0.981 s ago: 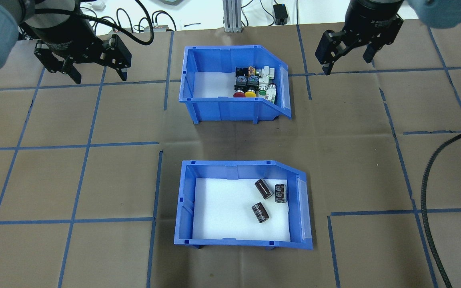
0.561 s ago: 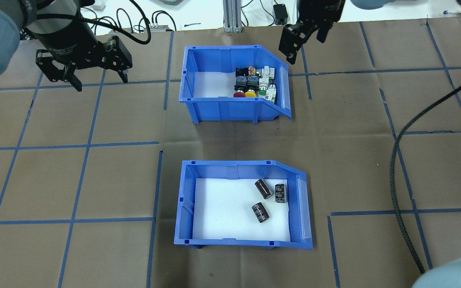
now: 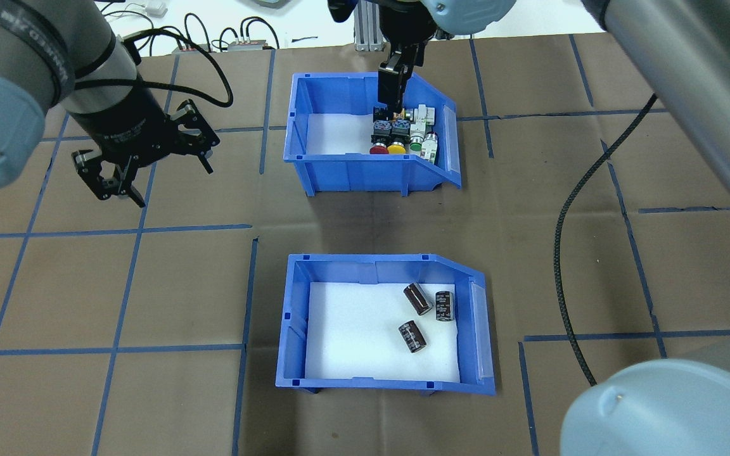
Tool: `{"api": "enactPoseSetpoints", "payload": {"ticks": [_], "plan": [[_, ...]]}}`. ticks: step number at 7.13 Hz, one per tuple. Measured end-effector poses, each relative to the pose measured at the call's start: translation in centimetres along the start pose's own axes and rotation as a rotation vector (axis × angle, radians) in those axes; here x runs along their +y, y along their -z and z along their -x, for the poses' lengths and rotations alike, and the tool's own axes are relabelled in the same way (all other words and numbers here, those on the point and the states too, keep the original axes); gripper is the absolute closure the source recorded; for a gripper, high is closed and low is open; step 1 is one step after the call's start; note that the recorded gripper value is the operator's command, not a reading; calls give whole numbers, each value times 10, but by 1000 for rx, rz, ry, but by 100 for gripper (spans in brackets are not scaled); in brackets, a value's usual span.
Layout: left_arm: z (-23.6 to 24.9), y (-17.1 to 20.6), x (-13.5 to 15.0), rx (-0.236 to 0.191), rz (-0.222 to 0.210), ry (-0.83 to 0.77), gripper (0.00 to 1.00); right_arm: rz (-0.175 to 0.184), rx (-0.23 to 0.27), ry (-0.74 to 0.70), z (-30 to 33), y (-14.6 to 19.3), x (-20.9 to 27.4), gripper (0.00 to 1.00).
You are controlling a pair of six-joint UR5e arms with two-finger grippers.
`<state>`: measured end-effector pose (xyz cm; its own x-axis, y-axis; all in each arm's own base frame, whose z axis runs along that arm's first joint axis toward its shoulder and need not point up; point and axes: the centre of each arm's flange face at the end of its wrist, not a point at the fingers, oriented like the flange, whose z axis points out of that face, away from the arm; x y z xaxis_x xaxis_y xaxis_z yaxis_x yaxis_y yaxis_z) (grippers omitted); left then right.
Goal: Place battery box in front
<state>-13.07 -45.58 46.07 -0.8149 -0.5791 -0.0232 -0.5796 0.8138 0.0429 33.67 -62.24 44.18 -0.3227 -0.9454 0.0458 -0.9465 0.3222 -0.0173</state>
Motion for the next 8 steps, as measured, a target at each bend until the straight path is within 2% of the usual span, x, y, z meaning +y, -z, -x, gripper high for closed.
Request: {"api": "enactPoseSetpoints", "payload": {"ticks": [2, 4, 6, 7, 8], "plan": [[19, -17, 53, 39, 57, 294, 1, 8, -12, 147, 32, -32, -46, 0], [18, -49, 123, 0, 95, 509, 1, 41, -42, 283, 62, -65, -77, 0], [5, -69, 180, -34, 100, 650, 1, 68, -59, 330, 63, -88, -78, 0], [-2, -78, 200, -44, 134, 714, 1, 73, -54, 319, 56, -103, -73, 0], [-10, -93, 215, -35, 190, 764, 1, 75, -37, 299, 49, -123, -69, 0]]}}
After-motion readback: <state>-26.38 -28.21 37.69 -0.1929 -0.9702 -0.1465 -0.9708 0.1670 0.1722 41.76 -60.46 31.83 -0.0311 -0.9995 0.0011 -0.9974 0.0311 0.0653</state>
